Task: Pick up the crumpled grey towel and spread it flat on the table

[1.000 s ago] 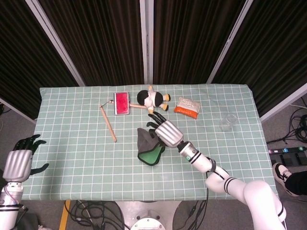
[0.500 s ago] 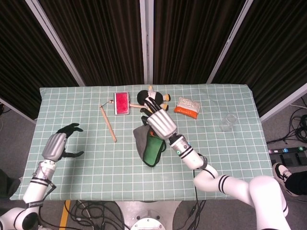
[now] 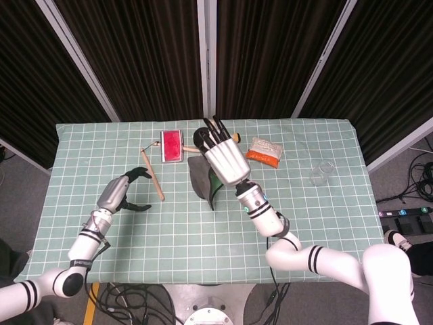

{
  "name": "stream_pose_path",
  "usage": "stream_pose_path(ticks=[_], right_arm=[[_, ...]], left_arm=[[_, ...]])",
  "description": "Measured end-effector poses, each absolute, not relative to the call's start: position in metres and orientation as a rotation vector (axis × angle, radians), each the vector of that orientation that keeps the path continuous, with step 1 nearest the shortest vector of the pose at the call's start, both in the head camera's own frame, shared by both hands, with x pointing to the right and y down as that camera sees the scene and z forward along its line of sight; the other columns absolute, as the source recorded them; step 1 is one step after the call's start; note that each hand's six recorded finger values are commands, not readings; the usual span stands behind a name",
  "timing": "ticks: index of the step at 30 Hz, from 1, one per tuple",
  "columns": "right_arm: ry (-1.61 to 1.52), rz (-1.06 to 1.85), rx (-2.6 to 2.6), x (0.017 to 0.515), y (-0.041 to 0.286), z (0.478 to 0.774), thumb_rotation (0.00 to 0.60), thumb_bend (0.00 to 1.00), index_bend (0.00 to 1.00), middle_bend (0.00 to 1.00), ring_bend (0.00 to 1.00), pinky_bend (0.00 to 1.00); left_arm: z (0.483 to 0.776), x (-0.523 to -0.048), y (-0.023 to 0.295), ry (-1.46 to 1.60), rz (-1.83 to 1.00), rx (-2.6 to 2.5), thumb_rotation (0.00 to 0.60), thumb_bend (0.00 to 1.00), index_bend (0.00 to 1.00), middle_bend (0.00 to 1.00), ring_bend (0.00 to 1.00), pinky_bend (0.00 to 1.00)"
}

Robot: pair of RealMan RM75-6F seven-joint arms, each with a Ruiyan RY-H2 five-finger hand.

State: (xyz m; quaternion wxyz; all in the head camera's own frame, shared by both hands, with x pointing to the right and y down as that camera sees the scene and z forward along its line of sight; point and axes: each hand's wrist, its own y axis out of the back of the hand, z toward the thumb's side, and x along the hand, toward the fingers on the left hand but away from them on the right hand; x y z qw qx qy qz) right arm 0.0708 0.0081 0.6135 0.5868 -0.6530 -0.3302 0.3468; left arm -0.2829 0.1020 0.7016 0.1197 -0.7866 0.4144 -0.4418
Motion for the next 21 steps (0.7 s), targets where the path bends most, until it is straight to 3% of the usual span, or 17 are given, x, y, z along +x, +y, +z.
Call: stream_pose_path(ticks=[4, 8, 13, 21], right_arm=[[-0.756, 0.799, -1.497, 0.061, 0.01, 0.604, 0.6, 0.5, 0.74, 0.24, 0.01, 0.0], [-0.712, 0.803, -1.466, 0.045, 0.012, 0.606, 0.6, 0.5, 0.74, 0.24, 0.01, 0.0], [-0.663, 0.827, -1.443, 0.019, 0.017, 0.615, 0.6, 0.5, 0.74, 0.24, 0.01, 0.0], [-0.629, 0.864, -1.437, -0.01, 0.02, 0.629, 0.6, 0.5, 0.74, 0.24, 0.01, 0.0]], left_arm=[[0.705, -0.281, 0.104, 1.208, -1.309, -2.307, 0.581, 0.0, 0.35, 0.26, 0.2, 0.24], [0.709, -0.278, 0.105, 1.188, -1.33, -2.301, 0.462, 0.0, 0.35, 0.26, 0.2, 0.24], [0.717, -0.271, 0.106, 1.173, -1.367, -2.3, 0.359, 0.0, 0.36, 0.26, 0.2, 0.24], [0.728, -0.256, 0.105, 1.115, -1.412, -2.294, 0.295, 0.0, 0.36, 0.26, 0.2, 0.25]])
